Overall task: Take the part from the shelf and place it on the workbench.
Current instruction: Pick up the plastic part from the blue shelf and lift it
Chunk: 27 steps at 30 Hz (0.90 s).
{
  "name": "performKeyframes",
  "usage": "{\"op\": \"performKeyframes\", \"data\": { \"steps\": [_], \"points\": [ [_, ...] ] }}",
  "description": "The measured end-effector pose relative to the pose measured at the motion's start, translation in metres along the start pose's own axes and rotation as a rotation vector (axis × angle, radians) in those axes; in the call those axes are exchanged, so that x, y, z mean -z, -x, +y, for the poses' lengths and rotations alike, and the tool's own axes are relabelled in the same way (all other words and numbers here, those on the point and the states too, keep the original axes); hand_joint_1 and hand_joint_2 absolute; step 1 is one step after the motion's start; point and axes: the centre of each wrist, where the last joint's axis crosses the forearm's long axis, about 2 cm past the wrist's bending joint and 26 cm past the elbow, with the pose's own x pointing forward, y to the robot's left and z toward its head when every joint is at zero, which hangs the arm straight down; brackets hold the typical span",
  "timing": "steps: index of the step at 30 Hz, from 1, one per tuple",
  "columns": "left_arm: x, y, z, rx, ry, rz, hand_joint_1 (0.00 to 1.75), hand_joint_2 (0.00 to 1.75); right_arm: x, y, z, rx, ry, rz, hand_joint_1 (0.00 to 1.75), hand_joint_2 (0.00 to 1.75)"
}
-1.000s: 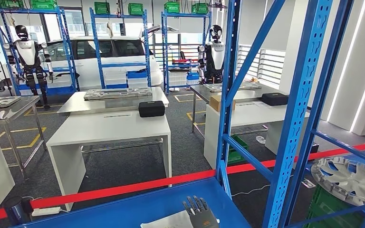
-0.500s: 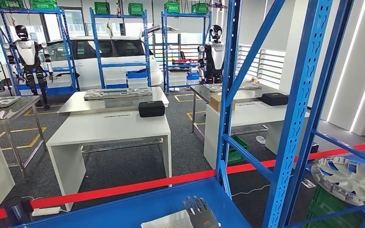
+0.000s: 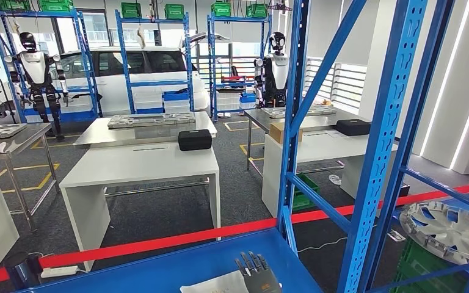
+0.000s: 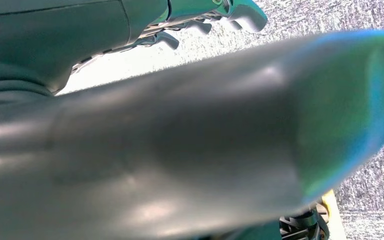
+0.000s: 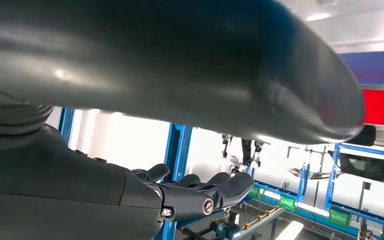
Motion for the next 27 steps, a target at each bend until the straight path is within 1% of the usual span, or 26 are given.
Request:
{"op": "performKeyframes", "data": {
  "steps": [27],
  "points": [
    [0.0, 0.0, 0.0001, -0.002, -0.001, -0.001, 0.0, 0.0, 0.0, 0.0, 0.0001, 0.0, -0.004, -0.006, 0.0, 0.0]
  ]
}}
